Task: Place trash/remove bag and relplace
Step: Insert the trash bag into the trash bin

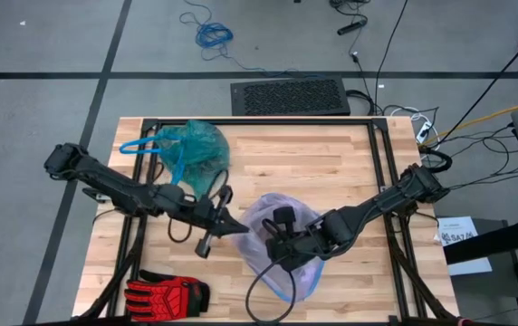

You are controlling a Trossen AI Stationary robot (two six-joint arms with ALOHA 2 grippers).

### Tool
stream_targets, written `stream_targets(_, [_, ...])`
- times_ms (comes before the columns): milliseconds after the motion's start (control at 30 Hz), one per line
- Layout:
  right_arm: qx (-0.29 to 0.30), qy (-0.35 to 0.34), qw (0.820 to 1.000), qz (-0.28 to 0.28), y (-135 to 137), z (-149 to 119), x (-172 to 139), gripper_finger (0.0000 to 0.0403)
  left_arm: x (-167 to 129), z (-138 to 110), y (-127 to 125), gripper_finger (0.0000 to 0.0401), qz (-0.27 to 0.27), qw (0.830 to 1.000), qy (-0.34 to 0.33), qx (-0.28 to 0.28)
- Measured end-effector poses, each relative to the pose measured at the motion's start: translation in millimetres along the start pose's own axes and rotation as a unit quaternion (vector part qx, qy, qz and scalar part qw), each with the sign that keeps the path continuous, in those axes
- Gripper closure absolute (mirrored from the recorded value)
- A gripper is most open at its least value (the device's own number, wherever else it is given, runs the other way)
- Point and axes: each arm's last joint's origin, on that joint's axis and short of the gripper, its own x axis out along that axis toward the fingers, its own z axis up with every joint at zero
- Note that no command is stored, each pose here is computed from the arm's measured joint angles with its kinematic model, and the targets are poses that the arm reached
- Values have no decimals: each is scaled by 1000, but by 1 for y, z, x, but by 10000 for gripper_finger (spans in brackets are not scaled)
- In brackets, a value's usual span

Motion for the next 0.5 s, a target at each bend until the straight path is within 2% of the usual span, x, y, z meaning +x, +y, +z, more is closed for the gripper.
stream_targets(167, [-12,-18,1000,3,1,4,0,403,5,10,14,401,22,1000,-9,-13])
stream_targets(233, [-15,-25,1000,4,1,5,0,403,10,7,21,401,34,999,2,-25])
stream_targets(367, [-20,-31,999,6,1,6,0,403,27,1,35,401,23,999,16,-37])
stream_targets(500, [-18,-20,1000,6,2,4,0,403,45,-11,47,401,29,997,59,-42])
